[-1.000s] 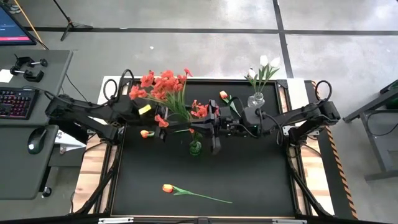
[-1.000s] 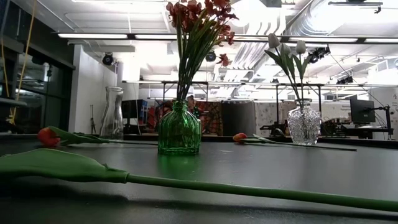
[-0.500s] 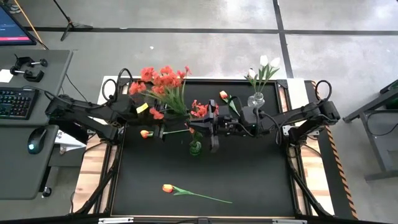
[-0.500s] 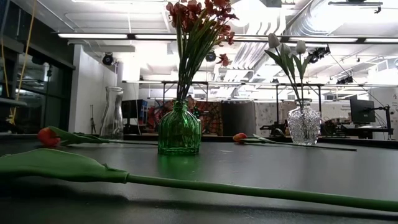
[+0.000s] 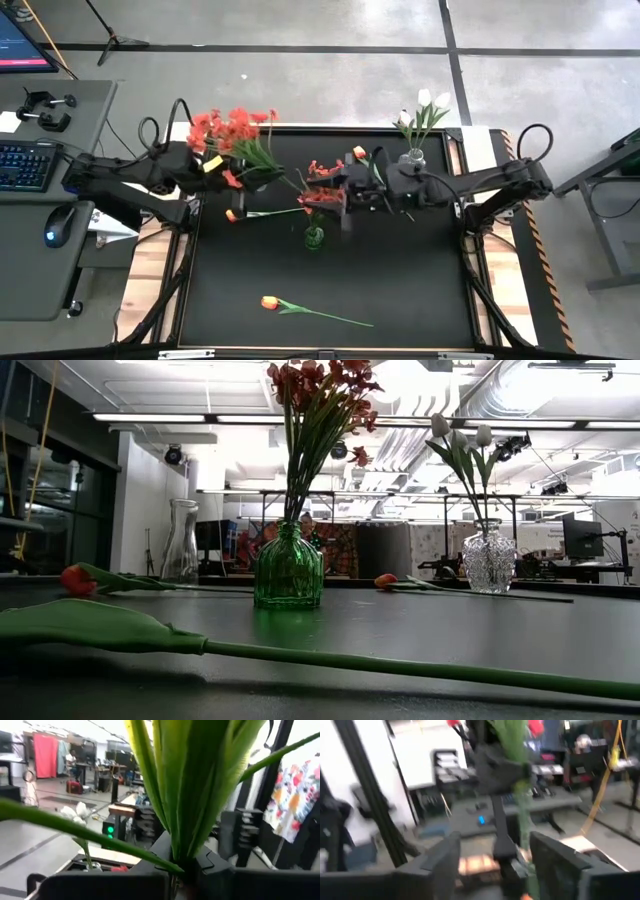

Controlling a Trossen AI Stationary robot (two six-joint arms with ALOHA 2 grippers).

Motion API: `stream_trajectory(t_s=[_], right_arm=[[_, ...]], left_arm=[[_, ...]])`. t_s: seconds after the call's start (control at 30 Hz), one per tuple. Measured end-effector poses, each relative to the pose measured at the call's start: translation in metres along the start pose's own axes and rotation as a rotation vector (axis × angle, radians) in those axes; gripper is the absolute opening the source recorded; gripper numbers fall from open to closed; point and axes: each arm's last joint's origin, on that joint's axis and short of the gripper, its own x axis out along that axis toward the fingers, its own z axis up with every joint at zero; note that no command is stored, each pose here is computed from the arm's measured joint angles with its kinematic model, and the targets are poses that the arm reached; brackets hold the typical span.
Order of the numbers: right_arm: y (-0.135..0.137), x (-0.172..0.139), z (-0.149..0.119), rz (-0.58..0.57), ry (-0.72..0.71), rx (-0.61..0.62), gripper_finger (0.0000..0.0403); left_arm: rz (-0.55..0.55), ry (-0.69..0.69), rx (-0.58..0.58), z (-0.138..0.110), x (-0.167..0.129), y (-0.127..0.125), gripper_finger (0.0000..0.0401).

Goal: Sort flowers into vase by color
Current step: Put the orange flowers into the green vase

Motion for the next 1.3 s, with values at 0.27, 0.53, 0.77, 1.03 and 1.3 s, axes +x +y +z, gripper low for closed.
stream_trajectory(t_s=[0.27, 0.53, 0.77, 1.03, 1.3], right_arm=[[-0.003, 0.021, -0.001, -0.039, 0.181, -0.048, 0.0282], [-0.001, 0.030, -0.001, -0.036, 0.179, -0.066, 0.0258], [-0.001, 0.030, -0.001, -0.038, 0.180, -0.037, 0.0197], [-0.002, 0.030, -0.005, -0.047, 0.219, -0.024, 0.0133], [-0.002, 0.030, -0.004, -0.044, 0.211, -0.040, 0.0052]], left_arm=[[-0.063, 0.110, 0.005, -0.017, 0.020, -0.005, 0.0001], [-0.101, 0.195, 0.023, -0.014, 0.031, -0.010, 0.0001], [-0.098, 0.224, 0.036, -0.020, 0.037, -0.010, 0.0000], [-0.097, 0.223, 0.037, -0.021, 0.039, -0.011, 0.0000], [-0.096, 0.238, 0.071, -0.023, 0.038, -0.010, 0.0001]])
